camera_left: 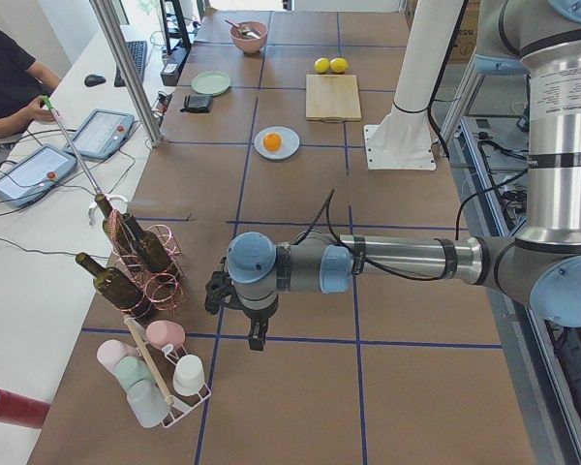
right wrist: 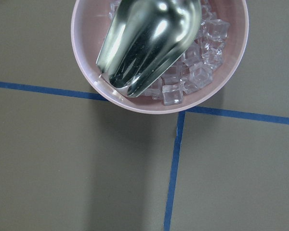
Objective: Pick orange to plate
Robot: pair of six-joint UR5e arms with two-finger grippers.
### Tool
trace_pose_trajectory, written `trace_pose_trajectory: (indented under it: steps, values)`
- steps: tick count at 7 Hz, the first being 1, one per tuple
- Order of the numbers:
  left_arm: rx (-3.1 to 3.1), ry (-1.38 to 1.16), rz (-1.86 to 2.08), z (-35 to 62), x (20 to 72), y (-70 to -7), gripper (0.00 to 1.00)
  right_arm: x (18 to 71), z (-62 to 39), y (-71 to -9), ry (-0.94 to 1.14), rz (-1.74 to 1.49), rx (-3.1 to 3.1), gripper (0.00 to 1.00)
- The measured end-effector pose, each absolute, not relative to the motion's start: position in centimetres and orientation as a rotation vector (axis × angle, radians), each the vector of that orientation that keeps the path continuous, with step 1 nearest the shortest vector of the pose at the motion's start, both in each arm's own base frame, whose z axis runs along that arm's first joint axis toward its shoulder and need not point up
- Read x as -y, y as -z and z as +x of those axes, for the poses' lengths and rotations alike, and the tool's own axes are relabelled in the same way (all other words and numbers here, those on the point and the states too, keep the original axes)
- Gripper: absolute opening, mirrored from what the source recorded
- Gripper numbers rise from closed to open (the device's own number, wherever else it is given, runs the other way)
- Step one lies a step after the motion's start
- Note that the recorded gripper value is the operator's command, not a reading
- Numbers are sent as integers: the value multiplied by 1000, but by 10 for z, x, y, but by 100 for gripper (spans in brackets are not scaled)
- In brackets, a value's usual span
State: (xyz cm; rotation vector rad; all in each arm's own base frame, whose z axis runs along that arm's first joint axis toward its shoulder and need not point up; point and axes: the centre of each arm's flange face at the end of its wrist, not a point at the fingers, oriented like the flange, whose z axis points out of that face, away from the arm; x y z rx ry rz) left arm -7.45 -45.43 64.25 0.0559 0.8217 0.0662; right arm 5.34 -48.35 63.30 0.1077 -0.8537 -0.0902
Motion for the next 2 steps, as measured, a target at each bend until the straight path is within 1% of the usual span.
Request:
trace_pose_trajectory:
  steps: [2]
  values:
    - [-822, -66, 57, -75, 455, -642, 100, 484, 53, -632, 92, 111, 854, 100]
